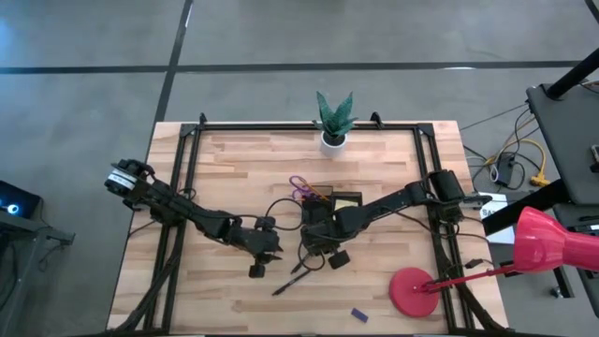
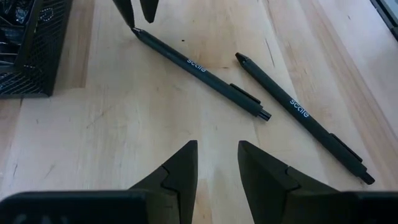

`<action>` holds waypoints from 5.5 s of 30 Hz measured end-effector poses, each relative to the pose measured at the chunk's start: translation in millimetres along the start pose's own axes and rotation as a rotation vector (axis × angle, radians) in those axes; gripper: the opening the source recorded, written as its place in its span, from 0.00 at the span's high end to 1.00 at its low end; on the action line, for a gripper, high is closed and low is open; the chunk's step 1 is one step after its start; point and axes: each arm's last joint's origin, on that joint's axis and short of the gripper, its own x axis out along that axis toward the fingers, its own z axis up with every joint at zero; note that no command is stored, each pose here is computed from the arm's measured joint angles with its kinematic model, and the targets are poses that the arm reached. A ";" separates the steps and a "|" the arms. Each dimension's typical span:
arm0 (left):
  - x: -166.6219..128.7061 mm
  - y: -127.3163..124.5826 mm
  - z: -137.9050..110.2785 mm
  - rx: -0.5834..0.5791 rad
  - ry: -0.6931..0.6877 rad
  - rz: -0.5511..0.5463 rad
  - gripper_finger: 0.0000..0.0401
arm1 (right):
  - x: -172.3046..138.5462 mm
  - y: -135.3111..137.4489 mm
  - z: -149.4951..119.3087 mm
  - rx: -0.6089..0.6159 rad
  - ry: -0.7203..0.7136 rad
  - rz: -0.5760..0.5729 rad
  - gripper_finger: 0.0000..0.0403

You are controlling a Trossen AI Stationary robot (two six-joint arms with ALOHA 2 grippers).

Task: Pick and place office supplies into organizer
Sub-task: Put the top black pen into the black organizer

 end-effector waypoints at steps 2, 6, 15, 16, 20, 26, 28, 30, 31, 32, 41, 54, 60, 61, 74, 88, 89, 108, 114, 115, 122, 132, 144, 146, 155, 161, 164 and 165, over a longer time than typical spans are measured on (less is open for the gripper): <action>0.0 0.0 0.0 0.000 0.000 0.000 0.75 | 0.3 0.1 -0.3 -0.027 0.001 0.000 0.80; 0.0 0.0 0.0 -0.001 0.000 0.000 0.75 | 0.5 0.0 -0.4 -0.043 0.000 0.000 0.74; 0.0 0.0 -0.1 -0.001 0.000 0.000 0.75 | 1.2 -1.1 4.1 -0.032 -0.050 -0.011 0.77; 0.0 0.0 -0.2 -0.001 0.001 0.000 0.75 | 2.3 -1.0 3.9 -0.031 -0.047 -0.011 0.79; 0.0 0.0 -0.2 -0.001 0.001 0.000 0.75 | 8.2 -0.1 1.7 0.002 -0.018 -0.004 0.85; 0.0 0.0 -0.4 -0.001 0.003 0.001 0.75 | 16.9 0.8 0.0 0.018 0.007 0.001 0.88; 0.0 0.1 -0.3 -0.001 0.002 0.000 0.75 | 17.1 0.8 -0.1 0.021 0.009 0.002 0.88; 0.0 0.1 -0.4 -0.001 0.002 0.001 0.75 | 17.1 0.8 -0.1 0.022 0.009 0.002 0.88; 0.0 0.1 -0.4 -0.001 0.002 0.001 0.75 | 17.0 0.8 -0.1 0.028 0.010 0.002 0.88; 0.0 0.1 -0.4 -0.001 0.002 0.001 0.75 | 17.0 0.8 -0.1 0.040 0.010 0.002 0.89; 0.1 0.5 -1.7 0.000 0.004 0.001 0.75 | 17.5 1.3 0.0 0.205 0.010 0.023 0.94; 0.0 7.7 -15.3 -0.038 0.040 0.140 0.75 | 20.4 5.5 4.2 0.283 -0.028 0.024 0.95; 0.3 7.7 -14.2 -0.020 0.048 0.092 0.75 | 20.6 5.5 4.1 0.288 -0.027 0.024 0.95; 0.3 7.1 -13.8 -0.022 0.048 0.073 0.75 | 20.6 5.6 4.0 0.289 -0.027 0.023 0.95; 7.9 6.4 -13.0 -0.023 0.053 0.068 0.65 | 20.9 5.3 5.0 0.291 -0.038 0.020 0.95; 27.2 5.5 -18.7 -0.015 0.104 0.073 0.56 | 21.2 5.2 5.3 0.292 -0.043 0.018 0.93; 28.3 5.6 -19.4 -0.015 0.105 0.073 0.57 | 21.2 5.2 5.4 0.292 -0.043 0.018 0.93; 29.7 7.0 -20.2 -0.014 0.100 0.093 0.91 | 21.5 5.2 6.3 0.330 -0.054 0.021 0.93; 25.3 6.2 -15.5 -0.005 0.097 0.090 0.91 | 14.4 4.6 9.1 0.436 -0.073 0.026 0.93; 23.3 6.1 -14.2 0.009 0.106 0.098 0.91 | 11.2 4.0 10.6 0.462 -0.084 0.020 0.93; -4.8 5.7 11.2 0.189 0.194 0.230 0.91 | -17.1 5.7 14.4 0.647 -0.174 -0.187 0.93; -73.6 10.2 68.6 0.410 0.223 0.391 0.91 | -92.2 32.5 7.1 1.047 -0.471 -0.712 0.86; -116.0 31.6 125.6 0.837 0.375 0.606 0.90 | -152.7 75.5 -20.5 1.353 -0.891 -0.924 0.84; -112.1 38.0 130.8 0.912 0.415 0.608 0.90 | -158.4 76.5 -21.0 1.350 -0.979 -0.935 0.84; -79.1 64.6 147.4 1.163 0.631 0.612 0.89 | -198.8 71.9 -17.5 1.321 -1.141 -0.938 0.86; -51.5 85.1 156.6 1.262 0.811 0.667 0.89 | -227.9 69.6 -14.8 1.272 -1.152 -0.957 0.87; -38.2 89.5 160.1 1.276 0.843 0.665 0.89 | -235.2 68.4 -12.9 1.238 -1.127 -0.975 0.87; -34.2 89.9 160.9 1.278 0.846 0.663 0.89 | -236.9 68.1 -12.5 1.232 -1.122 -0.978 0.87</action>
